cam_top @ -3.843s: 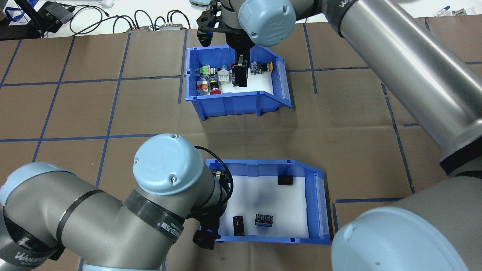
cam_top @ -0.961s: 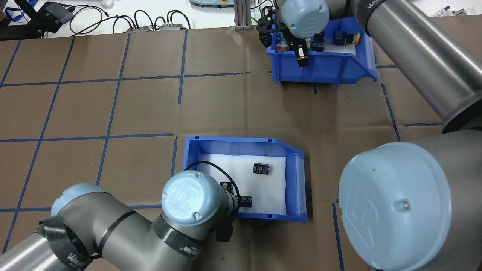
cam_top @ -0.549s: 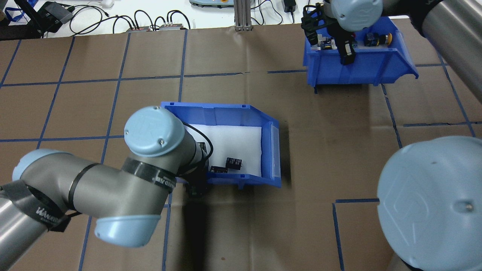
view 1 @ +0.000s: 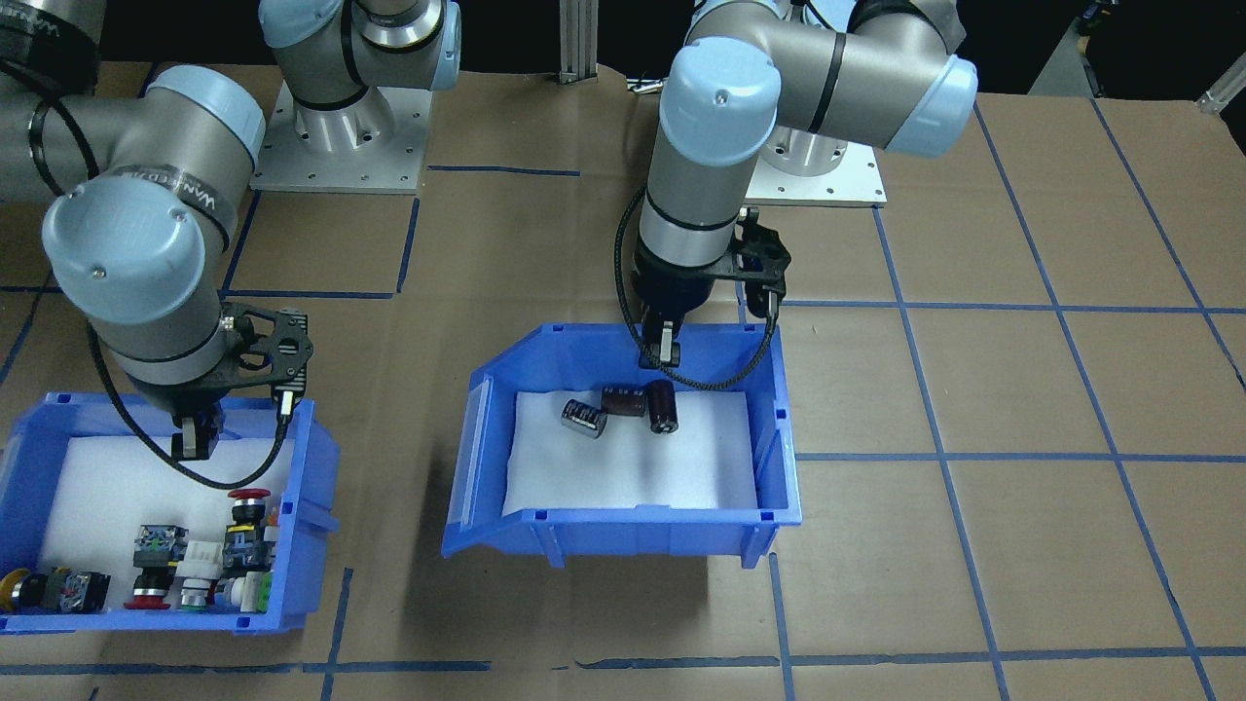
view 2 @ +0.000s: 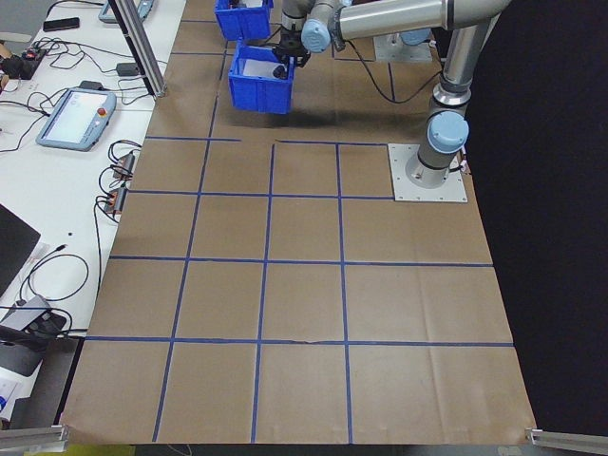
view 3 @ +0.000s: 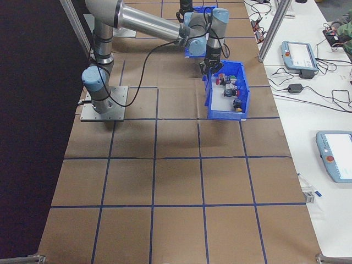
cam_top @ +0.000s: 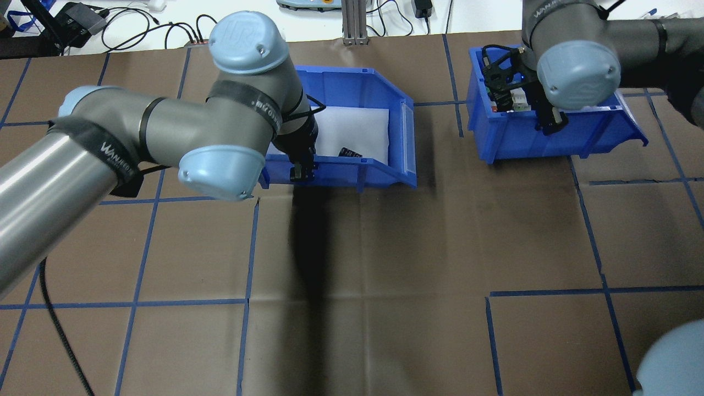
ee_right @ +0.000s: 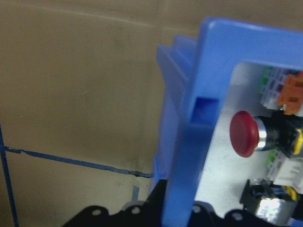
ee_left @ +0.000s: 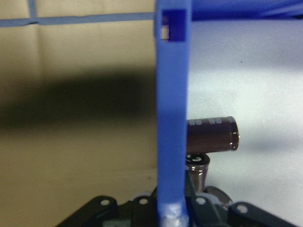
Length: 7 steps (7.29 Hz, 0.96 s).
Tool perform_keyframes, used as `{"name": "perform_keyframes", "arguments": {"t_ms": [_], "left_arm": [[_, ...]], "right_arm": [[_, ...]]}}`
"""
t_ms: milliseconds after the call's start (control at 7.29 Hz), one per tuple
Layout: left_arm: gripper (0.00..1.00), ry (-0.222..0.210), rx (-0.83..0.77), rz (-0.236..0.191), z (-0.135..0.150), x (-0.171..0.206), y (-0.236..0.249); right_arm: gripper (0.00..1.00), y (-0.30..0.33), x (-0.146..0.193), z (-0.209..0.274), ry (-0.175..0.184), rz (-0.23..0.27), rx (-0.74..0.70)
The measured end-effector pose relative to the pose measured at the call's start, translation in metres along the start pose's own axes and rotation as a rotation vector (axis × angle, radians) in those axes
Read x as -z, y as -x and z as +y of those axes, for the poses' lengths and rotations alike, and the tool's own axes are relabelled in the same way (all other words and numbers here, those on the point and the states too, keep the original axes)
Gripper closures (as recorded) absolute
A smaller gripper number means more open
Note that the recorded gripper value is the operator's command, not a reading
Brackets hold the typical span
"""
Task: Place battery box in front
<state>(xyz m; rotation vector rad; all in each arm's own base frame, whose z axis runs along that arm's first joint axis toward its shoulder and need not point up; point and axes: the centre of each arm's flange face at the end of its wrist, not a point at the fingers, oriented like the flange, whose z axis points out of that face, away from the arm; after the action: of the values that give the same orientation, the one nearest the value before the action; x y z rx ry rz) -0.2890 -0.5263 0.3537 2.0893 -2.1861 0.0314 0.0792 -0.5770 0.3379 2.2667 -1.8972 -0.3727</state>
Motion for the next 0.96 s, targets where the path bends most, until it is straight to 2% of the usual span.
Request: {"name": "perform_keyframes", "arguments": {"t_ms": [275,686,824,961], "left_arm": [[0.99,0.025,-0.004,-0.002,0.018,-0.022,-0.050],[0.94,0.031,-0.001,-0.026,0.026,-0.055,-0.080],[0.87,0.030,0.002,-0.032,0.026,-0.062,-0.083],[0.71,0.030,0.004,-0.034,0.026,-0.066,-0.085]], "right_arm": [[0.97,0.063,-0.008,-0.015,0.001,-0.001,0.027],[0.97,0.140,-0.016,-0.033,0.006,0.000,0.025],[0.97,0.156,-0.018,-0.035,0.006,0.000,0.019],[0.97,0.166,-0.018,-0.037,0.006,0.001,0.017]]}}
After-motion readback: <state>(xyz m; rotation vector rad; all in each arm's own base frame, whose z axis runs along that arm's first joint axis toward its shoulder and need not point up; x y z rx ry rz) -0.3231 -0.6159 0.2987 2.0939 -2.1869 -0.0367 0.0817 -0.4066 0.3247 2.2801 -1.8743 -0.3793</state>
